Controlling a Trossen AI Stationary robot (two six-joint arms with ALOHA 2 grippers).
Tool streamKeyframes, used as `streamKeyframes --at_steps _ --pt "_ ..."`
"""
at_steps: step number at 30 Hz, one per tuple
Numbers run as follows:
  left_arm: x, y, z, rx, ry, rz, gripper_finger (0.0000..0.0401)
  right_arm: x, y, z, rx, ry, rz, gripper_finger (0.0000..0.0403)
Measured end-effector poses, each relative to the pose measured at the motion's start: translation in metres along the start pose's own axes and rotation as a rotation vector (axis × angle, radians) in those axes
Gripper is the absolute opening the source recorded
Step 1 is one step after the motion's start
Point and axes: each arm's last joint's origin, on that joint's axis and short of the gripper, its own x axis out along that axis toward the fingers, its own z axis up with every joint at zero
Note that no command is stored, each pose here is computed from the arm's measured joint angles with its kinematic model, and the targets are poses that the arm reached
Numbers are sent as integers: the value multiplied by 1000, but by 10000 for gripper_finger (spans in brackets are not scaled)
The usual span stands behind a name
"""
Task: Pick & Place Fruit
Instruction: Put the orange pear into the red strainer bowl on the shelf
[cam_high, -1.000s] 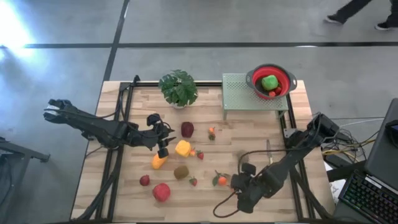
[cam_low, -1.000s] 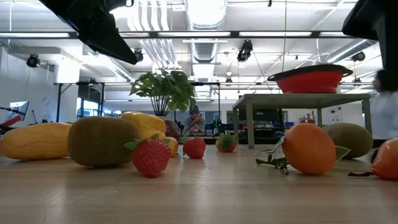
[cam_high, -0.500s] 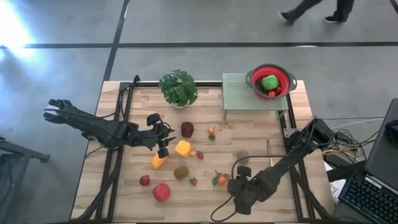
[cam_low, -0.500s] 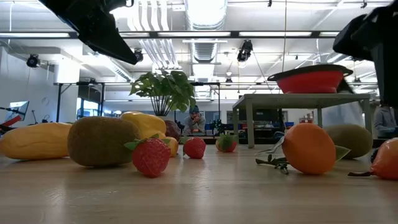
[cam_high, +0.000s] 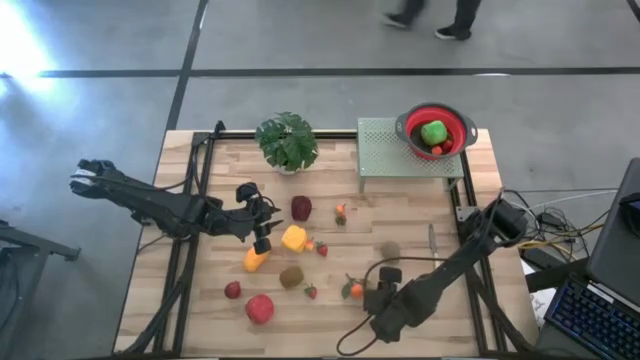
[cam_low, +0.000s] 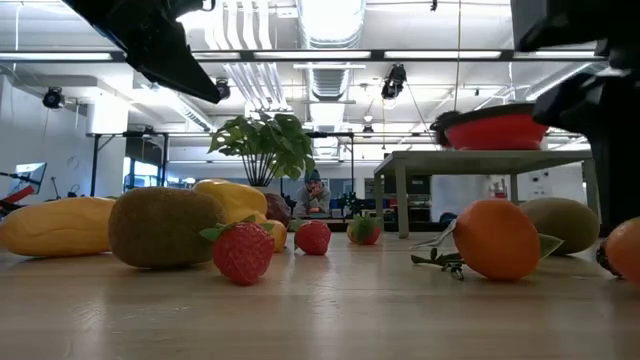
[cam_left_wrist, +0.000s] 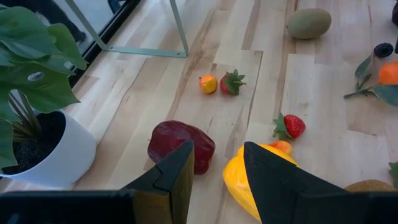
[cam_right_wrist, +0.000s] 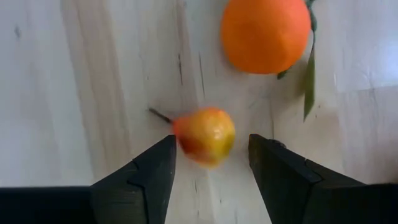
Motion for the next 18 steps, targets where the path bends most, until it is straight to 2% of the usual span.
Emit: streamKeyframes --at_steps 7,18 --pt "0 0 0 0 0 0 147 16 2 -3 -21 30 -27 180" --pt "0 0 0 0 0 0 147 10 5 0 -44 17 -4 139"
